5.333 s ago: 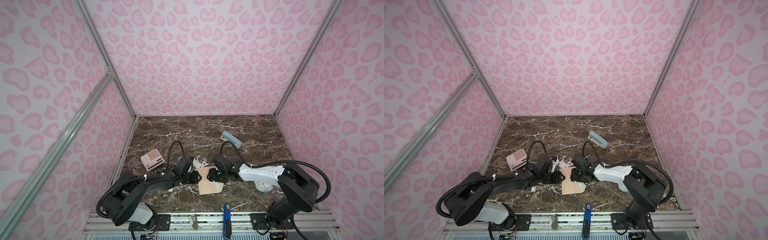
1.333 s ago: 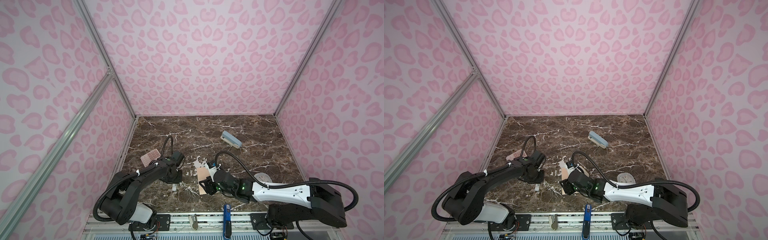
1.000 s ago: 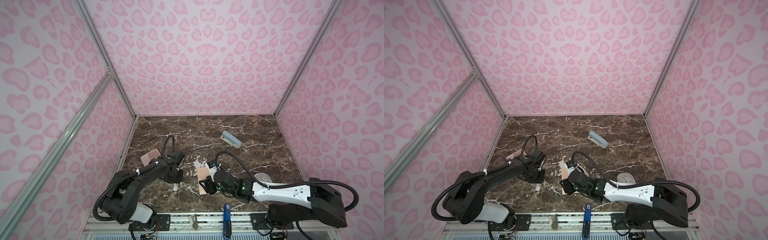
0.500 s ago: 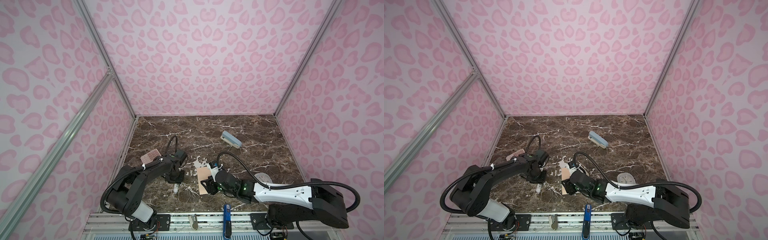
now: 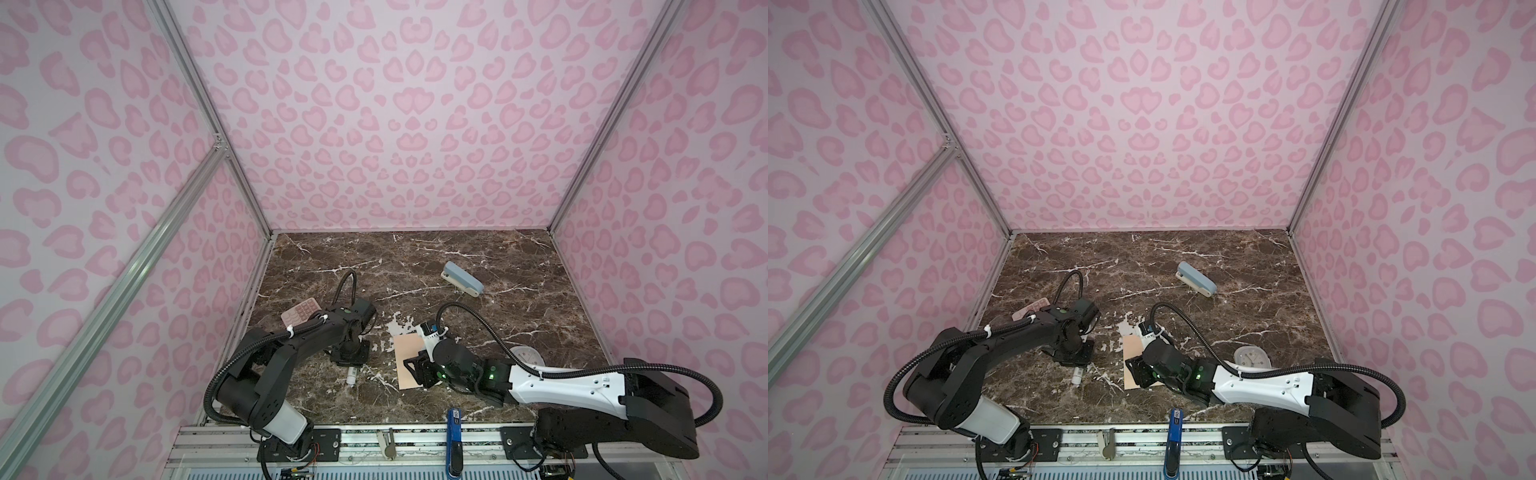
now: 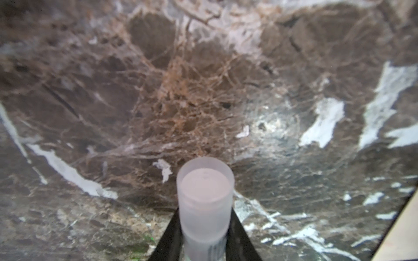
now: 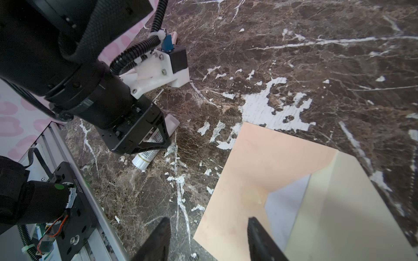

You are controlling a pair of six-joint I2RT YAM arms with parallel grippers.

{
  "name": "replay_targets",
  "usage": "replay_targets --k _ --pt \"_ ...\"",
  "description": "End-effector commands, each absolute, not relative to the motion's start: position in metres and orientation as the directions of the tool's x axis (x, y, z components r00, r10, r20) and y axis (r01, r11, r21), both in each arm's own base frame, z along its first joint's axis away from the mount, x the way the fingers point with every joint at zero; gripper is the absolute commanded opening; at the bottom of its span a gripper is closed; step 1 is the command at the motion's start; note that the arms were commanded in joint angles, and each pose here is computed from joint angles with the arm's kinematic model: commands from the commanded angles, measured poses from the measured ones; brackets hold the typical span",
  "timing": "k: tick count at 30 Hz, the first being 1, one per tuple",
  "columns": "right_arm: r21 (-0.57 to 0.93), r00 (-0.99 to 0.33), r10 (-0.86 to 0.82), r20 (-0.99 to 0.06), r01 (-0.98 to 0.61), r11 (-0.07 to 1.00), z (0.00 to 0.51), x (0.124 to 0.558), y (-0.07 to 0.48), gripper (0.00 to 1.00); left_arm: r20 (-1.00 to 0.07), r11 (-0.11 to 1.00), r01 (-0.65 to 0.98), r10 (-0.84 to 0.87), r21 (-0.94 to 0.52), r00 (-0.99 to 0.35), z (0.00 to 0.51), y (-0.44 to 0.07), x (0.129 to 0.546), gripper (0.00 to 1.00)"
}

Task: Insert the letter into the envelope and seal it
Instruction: 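Lift the glue stick with the left gripper while the right gripper rises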

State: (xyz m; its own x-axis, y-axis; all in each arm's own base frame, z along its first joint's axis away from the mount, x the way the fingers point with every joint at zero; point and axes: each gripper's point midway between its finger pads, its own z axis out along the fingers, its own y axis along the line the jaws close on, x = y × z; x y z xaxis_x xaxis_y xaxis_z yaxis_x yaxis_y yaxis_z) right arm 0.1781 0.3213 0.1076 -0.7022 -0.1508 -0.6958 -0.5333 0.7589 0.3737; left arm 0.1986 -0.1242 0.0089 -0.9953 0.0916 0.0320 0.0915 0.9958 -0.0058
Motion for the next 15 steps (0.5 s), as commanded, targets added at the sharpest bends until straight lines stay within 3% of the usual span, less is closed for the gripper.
replay_targets --k 1,9,15 --pt "0.378 -0.689 -0.139 -0.711 -0.541 0.752 0.112 0.181 0.324 0.57 0.058 0.995 0.093 0.094 -0.019 -0.994 0.007 -0.125 0.191 0.28" --pt "0.364 -0.680 -0.129 -0.722 -0.532 0.764 0.121 0.185 0.318 0.57 -0.110 0.988 0.135 0.126 -0.076 -0.986 0.054 -0.137 0.219 0.22" --pt "0.337 -0.645 -0.102 -0.758 -0.519 0.786 0.150 0.197 0.306 0.57 -0.354 0.974 0.180 0.122 -0.135 -0.927 0.125 -0.150 0.245 0.20"
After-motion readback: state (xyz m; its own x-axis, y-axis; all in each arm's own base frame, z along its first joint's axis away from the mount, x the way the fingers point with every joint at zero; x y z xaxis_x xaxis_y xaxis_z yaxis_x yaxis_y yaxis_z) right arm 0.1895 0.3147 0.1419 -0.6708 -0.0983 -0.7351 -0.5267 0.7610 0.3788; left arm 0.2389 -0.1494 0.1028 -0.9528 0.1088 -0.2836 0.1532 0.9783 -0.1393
